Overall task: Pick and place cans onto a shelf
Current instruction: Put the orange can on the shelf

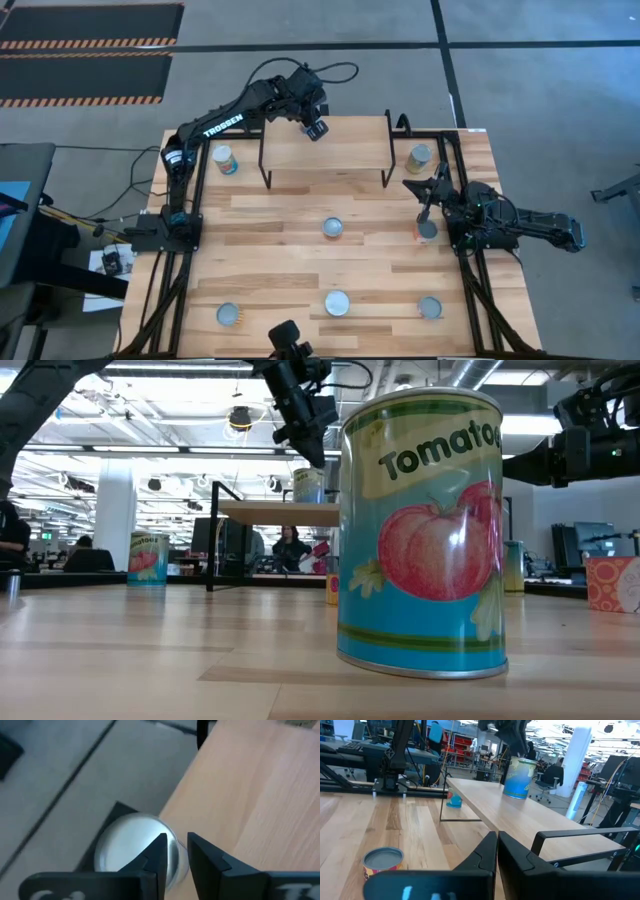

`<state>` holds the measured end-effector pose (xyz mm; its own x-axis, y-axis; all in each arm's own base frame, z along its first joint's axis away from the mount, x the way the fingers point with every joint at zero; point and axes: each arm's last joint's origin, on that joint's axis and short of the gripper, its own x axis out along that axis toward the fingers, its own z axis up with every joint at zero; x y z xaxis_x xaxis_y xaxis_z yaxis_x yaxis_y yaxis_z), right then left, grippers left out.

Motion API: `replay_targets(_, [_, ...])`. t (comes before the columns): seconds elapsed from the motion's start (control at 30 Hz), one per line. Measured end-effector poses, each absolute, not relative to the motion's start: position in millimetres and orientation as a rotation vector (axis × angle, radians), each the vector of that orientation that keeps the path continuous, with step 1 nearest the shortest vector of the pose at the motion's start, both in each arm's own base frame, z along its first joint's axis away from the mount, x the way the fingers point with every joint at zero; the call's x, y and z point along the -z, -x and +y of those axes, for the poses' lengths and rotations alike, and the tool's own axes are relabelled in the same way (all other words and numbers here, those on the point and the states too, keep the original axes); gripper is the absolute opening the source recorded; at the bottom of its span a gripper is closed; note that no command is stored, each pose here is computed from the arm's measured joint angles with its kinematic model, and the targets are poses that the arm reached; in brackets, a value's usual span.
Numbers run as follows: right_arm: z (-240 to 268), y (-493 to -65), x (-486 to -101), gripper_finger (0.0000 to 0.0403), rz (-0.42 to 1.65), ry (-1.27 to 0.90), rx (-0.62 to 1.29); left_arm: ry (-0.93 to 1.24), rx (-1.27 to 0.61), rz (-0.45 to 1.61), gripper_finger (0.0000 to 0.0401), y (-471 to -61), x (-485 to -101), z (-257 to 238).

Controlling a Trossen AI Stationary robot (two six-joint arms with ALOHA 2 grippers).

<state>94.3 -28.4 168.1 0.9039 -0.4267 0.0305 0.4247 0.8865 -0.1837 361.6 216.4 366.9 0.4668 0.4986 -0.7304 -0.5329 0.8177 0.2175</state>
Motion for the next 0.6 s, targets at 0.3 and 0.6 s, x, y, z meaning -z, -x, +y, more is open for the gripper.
replay_targets(0.3, [-28.4,-94.3,-168.2,0.0038,0.011,0.189,0.443,-0.086,-0.533,0.725,0.0024,-354.7,-404.6,163.4])
replay_targets(0.6, [-28.4,-94.3,-168.2,0.0038,0.011,0.188,0.443,-0.132,-0.363,0.416,0.0008,-353.0,-347.6,91.6])
